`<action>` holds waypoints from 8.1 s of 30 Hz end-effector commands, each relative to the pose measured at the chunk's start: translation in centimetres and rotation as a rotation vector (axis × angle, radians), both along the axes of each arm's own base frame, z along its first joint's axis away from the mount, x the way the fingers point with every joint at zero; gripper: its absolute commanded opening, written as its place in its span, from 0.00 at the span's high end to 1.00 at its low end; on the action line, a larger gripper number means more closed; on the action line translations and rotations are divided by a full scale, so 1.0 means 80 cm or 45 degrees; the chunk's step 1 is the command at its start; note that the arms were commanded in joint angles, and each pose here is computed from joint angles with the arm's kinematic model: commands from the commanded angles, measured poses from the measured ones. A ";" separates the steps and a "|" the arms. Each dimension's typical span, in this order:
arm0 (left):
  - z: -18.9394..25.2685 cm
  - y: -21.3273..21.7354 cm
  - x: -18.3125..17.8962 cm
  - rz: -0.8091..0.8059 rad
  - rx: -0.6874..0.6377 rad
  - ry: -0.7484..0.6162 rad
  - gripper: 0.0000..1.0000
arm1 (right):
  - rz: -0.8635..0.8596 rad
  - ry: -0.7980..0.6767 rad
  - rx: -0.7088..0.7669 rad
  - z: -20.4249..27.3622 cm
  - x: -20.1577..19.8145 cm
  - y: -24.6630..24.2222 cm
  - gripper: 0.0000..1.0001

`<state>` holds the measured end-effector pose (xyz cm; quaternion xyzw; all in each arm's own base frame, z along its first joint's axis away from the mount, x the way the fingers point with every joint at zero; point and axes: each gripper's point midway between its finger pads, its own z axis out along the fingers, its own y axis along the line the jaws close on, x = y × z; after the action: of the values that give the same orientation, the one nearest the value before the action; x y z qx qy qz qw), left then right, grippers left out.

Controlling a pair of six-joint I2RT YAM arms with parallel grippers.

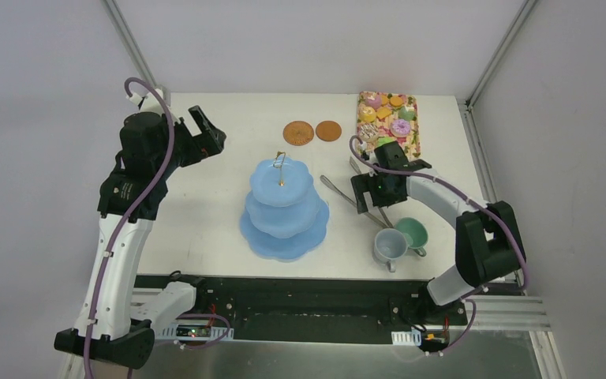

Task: Serve the afternoon tea

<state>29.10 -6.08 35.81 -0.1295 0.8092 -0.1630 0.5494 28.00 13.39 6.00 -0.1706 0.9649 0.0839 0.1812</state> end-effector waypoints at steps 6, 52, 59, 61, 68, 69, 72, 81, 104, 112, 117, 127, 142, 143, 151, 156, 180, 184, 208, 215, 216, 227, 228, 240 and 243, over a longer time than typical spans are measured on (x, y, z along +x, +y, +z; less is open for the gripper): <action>0.016 0.000 0.010 -0.011 0.013 -0.051 0.03 | 0.081 -0.030 -0.048 -0.034 0.024 0.017 0.01; -0.005 -0.005 -0.016 0.062 -0.192 0.037 0.11 | -0.371 -0.443 -0.026 -0.038 0.070 0.066 0.01; 0.000 -0.008 -0.028 0.053 -0.232 0.017 0.13 | -0.315 -0.463 0.033 -0.040 0.071 0.077 0.16; -0.002 -0.008 -0.030 0.050 -0.235 0.028 0.13 | -0.322 -0.464 0.044 -0.037 0.071 0.078 0.20; -0.003 -0.012 -0.028 0.036 -0.248 0.031 0.14 | -0.338 -0.452 0.116 0.020 0.068 0.087 0.26; -0.003 -0.012 -0.027 0.036 -0.250 0.029 0.14 | -0.345 -0.441 0.124 0.031 0.066 0.088 0.26; -0.005 -0.013 -0.024 0.035 -0.259 0.025 0.15 | -0.347 -0.434 0.118 0.062 0.060 0.082 0.26; -0.018 -0.018 -0.022 0.029 -0.289 0.043 0.16 | -0.319 -0.323 0.173 0.065 0.031 0.084 0.02; -0.001 -0.022 -0.012 0.012 -0.286 0.061 0.16 | -0.145 -0.256 -0.076 -0.051 0.072 0.070 0.19; 0.000 -0.025 -0.003 0.002 -0.279 0.063 0.16 | -0.190 -0.311 -0.027 -0.039 0.086 0.078 0.32; -0.005 -0.026 -0.002 0.001 -0.285 0.066 0.16 | -0.291 -0.289 0.076 0.001 0.079 0.084 0.41; -0.023 -0.026 -0.007 0.005 -0.303 0.081 0.16 | -0.362 -0.059 0.334 0.097 0.024 0.094 0.45; -0.016 -0.026 -0.017 -0.005 -0.314 0.032 0.16 | -0.658 0.003 0.580 0.190 0.025 0.033 0.50; -0.016 -0.025 -0.018 -0.010 -0.304 0.031 0.16 | -0.682 -0.007 0.586 0.194 0.028 0.025 0.51; -0.026 -0.024 -0.021 -0.096 -0.140 0.077 0.16 | -0.870 -0.061 0.544 0.202 0.078 -0.055 0.53; -0.028 -0.030 -0.011 -0.163 -0.077 0.103 0.16 | -0.981 -0.047 0.574 0.198 0.116 -0.098 0.54; -0.018 -0.032 -0.020 -0.157 -0.128 0.032 0.15 | -0.846 -0.050 0.427 0.153 0.159 -0.121 0.49; -0.012 -0.034 -0.020 -0.162 -0.157 0.007 0.16 | -0.835 -0.071 0.388 0.152 0.163 -0.128 0.48; -0.001 -0.032 -0.012 -0.160 -0.123 -0.012 0.15 | -0.714 -0.043 0.274 0.130 0.175 -0.101 0.43; 0.000 -0.032 -0.009 -0.163 -0.113 -0.010 0.15 | -0.676 -0.037 0.247 0.124 0.175 -0.087 0.41; 0.000 -0.032 -0.008 -0.162 -0.112 -0.012 0.15 | -0.672 -0.038 0.239 0.123 0.175 -0.086 0.41; -0.005 -0.030 -0.011 -0.165 -0.088 0.000 0.15 | -0.636 -0.051 0.046 0.105 0.170 -0.082 0.39; -0.004 -0.030 -0.011 -0.166 -0.084 -0.002 0.15 | -0.643 -0.056 0.016 0.103 0.170 -0.085 0.40; -0.005 -0.027 -0.017 -0.171 -0.061 -0.003 0.15 | -0.607 -0.083 -0.111 0.101 0.171 -0.085 0.46; -0.004 -0.027 -0.017 -0.169 -0.060 -0.010 0.15 | -0.611 -0.103 -0.103 0.109 0.172 -0.084 0.50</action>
<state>28.10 -8.45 33.20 -0.1006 0.8279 -0.2158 0.5079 41.00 7.01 12.59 0.0564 0.9778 0.0071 0.2018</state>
